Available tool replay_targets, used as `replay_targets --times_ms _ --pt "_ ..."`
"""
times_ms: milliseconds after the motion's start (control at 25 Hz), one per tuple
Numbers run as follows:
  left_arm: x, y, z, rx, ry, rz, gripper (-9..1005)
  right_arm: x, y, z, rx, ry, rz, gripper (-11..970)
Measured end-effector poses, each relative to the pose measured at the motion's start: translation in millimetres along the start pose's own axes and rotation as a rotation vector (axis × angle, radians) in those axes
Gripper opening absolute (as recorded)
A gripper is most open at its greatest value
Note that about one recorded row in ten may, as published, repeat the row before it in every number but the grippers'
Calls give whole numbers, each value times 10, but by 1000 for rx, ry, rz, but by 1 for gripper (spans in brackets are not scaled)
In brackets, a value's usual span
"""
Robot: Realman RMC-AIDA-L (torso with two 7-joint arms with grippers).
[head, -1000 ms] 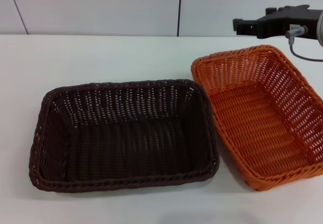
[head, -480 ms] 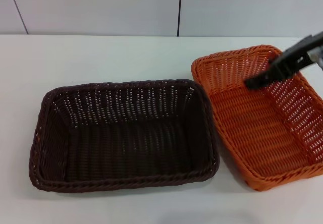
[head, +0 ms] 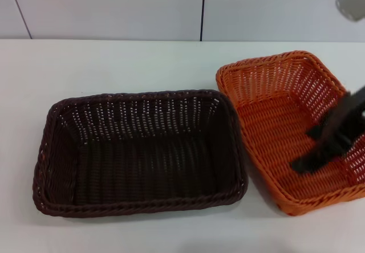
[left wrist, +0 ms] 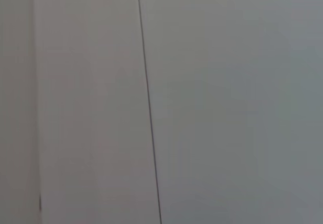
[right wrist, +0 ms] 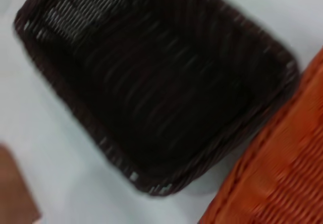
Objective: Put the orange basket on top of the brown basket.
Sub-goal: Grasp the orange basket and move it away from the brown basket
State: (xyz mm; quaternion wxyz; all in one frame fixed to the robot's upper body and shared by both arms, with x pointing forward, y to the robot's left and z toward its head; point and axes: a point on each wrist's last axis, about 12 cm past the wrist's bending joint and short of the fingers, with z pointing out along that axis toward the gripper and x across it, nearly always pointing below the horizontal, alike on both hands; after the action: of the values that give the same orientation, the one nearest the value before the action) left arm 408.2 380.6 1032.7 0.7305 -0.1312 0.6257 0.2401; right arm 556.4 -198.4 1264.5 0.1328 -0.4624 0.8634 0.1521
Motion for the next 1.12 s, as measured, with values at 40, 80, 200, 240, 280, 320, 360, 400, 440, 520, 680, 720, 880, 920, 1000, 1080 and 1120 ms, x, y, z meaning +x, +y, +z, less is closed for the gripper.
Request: replay_targets --times_ms 40,80,200,240,280,320,360,400,440,520,680,720,880,920,1000,1080,1120 --pt "4 -1 0 -2 3 -2 785 33 13 47 -26 34 -19 821" --pt "7 -3 4 -3 7 -4 785 33 13 47 -26 34 -19 821" --pt "16 -10 16 -8 16 -10 785 59 29 88 -44 71 -41 821" --pt "18 -16 21 -8 18 -9 785 61 37 100 -49 81 -49 821" --pt "21 -19 24 -10 21 -10 785 65 44 111 -52 95 -56 821" --pt "22 -23 27 -10 22 -10 785 68 49 123 -54 108 -63 821" --pt "25 -25 27 -9 24 -11 785 74 54 141 -55 128 -74 821" --pt "29 -24 28 -12 28 -12 785 78 58 160 -53 148 -83 821" --pt "32 -24 30 -13 31 -13 785 80 63 198 -43 184 -98 821" --pt "37 -30 35 -13 36 -15 785 80 67 215 -38 199 -105 821" --pt "42 -33 36 -12 40 -14 785 85 73 248 -30 223 -117 821" --pt "42 -34 35 -12 41 -14 785 88 73 251 -30 226 -118 821" --pt "47 -29 30 -12 44 -13 785 108 49 282 -29 243 -116 821" --pt "50 -29 28 -12 47 -13 785 118 39 300 -30 252 -115 821" --pt "58 -28 25 -11 54 -13 785 139 19 346 -34 273 -109 821" --pt "68 -27 23 -10 62 -16 785 151 0 385 -35 285 -106 822" --pt "72 -25 22 -12 65 -18 785 155 -11 402 -36 286 -105 822"
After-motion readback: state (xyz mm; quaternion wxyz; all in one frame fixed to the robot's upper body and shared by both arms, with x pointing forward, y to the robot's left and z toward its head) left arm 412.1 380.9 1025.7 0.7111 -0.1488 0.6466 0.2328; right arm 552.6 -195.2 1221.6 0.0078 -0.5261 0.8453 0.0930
